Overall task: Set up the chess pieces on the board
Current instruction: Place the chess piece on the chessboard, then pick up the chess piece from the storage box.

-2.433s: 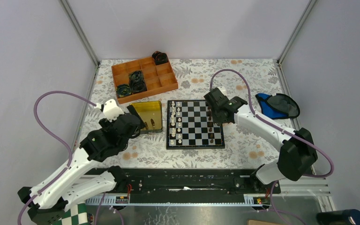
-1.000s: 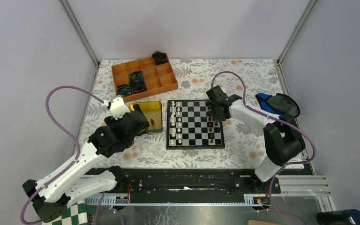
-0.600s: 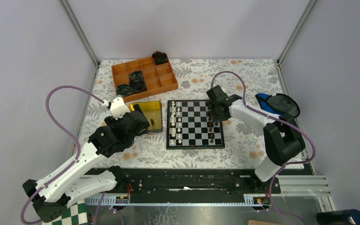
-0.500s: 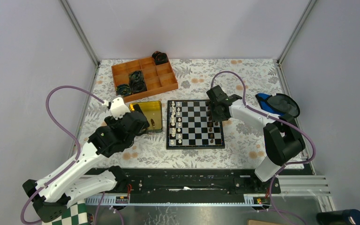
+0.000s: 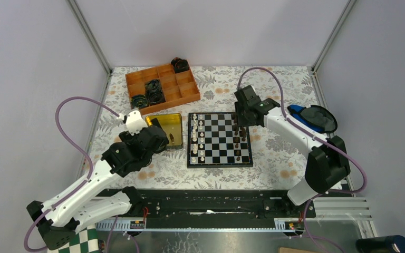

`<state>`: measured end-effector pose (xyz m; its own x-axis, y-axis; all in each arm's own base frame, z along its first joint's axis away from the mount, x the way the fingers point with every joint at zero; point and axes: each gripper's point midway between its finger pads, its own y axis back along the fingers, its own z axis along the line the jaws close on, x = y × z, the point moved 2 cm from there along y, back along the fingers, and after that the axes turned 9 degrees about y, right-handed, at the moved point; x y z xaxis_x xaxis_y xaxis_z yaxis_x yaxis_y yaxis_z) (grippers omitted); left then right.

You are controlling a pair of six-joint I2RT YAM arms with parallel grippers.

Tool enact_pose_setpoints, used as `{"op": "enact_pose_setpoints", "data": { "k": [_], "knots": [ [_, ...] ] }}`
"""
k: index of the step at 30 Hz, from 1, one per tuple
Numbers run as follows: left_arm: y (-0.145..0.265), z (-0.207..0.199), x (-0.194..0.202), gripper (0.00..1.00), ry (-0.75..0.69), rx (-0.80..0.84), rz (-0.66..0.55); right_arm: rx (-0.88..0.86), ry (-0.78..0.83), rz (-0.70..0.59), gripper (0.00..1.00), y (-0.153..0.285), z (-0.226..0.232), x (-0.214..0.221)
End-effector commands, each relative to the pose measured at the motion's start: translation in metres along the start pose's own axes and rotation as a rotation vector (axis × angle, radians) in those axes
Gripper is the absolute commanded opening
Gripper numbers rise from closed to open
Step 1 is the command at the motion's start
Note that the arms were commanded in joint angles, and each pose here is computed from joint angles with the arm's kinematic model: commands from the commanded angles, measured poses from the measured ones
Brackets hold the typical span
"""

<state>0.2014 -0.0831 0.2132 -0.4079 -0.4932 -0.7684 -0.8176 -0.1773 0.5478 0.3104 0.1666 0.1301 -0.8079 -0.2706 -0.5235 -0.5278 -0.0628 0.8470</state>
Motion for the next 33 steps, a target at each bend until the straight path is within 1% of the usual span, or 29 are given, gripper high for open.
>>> {"op": "enact_pose_setpoints", "data": {
  "k": [1, 5, 12, 17, 20, 26, 33],
  "knots": [
    [-0.009, -0.008, 0.006, 0.99, -0.014, 0.022, 0.005, -0.032, 0.028, -0.143, 0.42, 0.042, 0.009, -0.040],
    [-0.014, -0.013, 0.011, 0.99, -0.041, 0.028, 0.027, -0.093, 0.088, -0.184, 0.42, 0.052, 0.034, -0.061],
    [-0.011, -0.021, 0.002, 0.99, -0.050, 0.069, 0.039, -0.231, 0.258, -0.212, 0.41, 0.052, 0.105, -0.087],
    [-0.008, -0.016, -0.007, 0.99, -0.041, 0.069, 0.044, -0.332, 0.373, -0.225, 0.41, 0.044, 0.162, -0.102],
    [-0.003, -0.012, -0.010, 0.99, -0.017, 0.086, 0.047, -0.378, 0.438, -0.222, 0.41, 0.034, 0.196, -0.104],
    [0.005, -0.003, -0.012, 0.99, 0.012, 0.093, 0.056, -0.449, 0.545, -0.222, 0.40, 0.020, 0.249, -0.101],
    [0.009, 0.002, -0.013, 0.99, 0.022, 0.095, 0.054, -0.507, 0.619, -0.202, 0.40, 0.001, 0.287, -0.086]
  ]
}}
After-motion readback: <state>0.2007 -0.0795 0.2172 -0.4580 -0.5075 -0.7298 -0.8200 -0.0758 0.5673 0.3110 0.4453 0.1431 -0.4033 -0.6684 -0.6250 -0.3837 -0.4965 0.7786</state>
